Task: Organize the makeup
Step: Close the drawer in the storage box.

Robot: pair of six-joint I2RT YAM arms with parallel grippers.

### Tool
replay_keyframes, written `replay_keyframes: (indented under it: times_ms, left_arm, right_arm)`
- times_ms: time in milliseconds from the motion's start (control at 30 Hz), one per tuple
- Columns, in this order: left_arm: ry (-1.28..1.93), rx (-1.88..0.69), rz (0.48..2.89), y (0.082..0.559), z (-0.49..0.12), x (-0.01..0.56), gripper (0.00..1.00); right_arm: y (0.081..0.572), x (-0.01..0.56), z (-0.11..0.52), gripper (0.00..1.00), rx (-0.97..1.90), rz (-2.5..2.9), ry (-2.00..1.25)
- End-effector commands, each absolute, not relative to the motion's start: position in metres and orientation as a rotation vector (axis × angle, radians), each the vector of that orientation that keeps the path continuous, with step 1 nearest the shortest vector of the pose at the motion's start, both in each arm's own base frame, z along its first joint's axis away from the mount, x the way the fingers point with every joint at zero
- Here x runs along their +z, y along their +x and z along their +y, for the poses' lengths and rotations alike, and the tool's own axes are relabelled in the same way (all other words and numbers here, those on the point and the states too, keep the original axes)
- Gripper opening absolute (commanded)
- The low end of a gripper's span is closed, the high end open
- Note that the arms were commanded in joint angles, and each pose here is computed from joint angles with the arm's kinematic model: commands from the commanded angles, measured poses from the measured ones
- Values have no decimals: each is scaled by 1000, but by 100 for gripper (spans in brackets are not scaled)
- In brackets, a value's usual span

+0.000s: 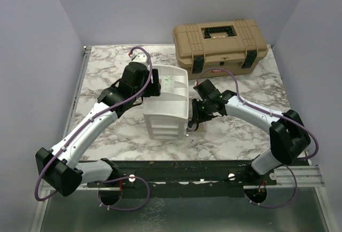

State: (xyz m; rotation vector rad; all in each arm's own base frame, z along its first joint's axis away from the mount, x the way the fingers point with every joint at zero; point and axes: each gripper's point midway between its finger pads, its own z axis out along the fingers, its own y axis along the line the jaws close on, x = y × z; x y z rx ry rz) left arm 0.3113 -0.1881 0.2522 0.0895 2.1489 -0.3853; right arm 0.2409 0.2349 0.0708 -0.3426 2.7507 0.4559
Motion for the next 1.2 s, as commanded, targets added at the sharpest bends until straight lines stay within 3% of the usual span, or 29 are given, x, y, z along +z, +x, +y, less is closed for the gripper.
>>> replay_keyframes:
  times_ms: [0,200,367,600,767,900,1167]
  left_arm:
    - [114,-363,2198,307,-186,242,69]
    - [117,-368,2201,306,-187,241,69]
    - [116,-375,2198,305,-187,242,69]
    - [110,-375,2194,303,-186,243,69]
    - [111,-377,2193,303,-185,243,69]
    - [117,-385,2195,302,-187,243,69]
    - [129,-403,2207,301,-190,240,69]
  right_arm:
    - [239,84,255,27,607,2701,-341]
    - [240,72,271,28,728,2695,-227]
    - [246,70,264,50,658,2697,-147]
    - [252,112,244,71,571,2593,-142]
    - [267,135,211,73,389,2480,-11]
    - [270,124,181,82,218,2464,179]
    - [264,88,169,75,253,2511,470]
